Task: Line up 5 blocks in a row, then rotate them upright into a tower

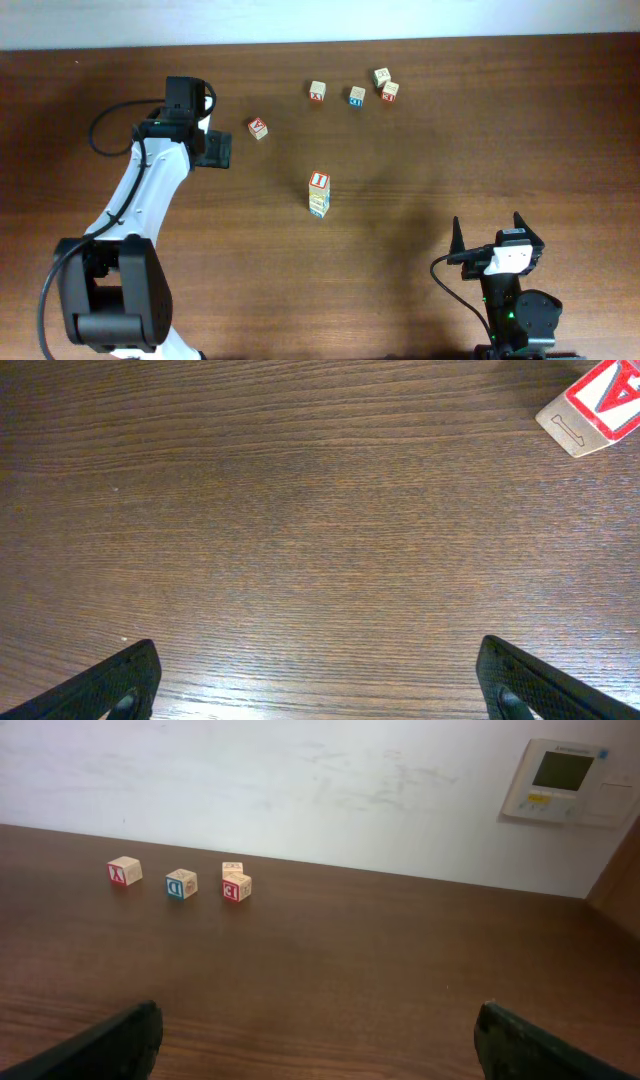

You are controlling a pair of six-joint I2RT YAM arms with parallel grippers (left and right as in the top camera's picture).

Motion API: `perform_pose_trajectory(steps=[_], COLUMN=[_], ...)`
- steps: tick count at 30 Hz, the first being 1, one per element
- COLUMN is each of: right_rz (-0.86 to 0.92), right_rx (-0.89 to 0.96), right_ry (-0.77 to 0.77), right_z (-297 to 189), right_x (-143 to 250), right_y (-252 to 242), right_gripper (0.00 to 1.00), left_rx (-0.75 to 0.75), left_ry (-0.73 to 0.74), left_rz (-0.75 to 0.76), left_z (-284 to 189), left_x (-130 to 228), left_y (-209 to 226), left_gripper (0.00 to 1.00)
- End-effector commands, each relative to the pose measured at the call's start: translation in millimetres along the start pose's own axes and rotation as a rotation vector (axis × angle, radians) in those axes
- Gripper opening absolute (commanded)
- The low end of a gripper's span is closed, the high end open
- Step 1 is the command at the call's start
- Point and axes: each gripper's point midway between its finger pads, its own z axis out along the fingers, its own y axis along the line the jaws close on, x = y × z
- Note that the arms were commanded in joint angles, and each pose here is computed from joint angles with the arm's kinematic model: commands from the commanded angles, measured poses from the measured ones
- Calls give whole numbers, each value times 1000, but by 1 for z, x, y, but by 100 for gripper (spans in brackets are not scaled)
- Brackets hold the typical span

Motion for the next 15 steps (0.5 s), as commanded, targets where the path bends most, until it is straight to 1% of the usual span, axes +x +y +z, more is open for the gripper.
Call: perform_pose_trajectory(steps=[1,2,3,4,7,8,9,12,13,15], right_rz=[15,15,15,15,15,15,15,15,15,15], right_rx=[4,4,4,4,4,4,4,4,4,4], right_ry=[2,2,2,2,2,2,2,2,2,2], right_z=[0,0,0,0,0,0,0,0,0,0], right_x=[2,2,2,2,2,2,2,2,2,2], right_y=[-1,-1,-1,-1,-1,-1,-1,-1,-1,-1], right_gripper=[98,99,99,99,99,99,99,99,99,99], left_rx=[-10,-59,-97,-99,-115,-125,-107,-31,-13,-6], left_ry=[-27,-21,-29,-62,-227,-322,-373,-488,-552,-629], left_rz=[8,44,43,36,-13,-43,-61,-89,-100,-112], left_z=[-8,-8,-13,-26,-95,-134,-154,-188,-195,-199], left_x=[-7,-6,-8,-13,-33,-38,-39,-33,-22,-5], left_y=[4,13,21,23,41,52,57,59,57,54], left_gripper=[99,99,99,99,99,99,99,99,99,99])
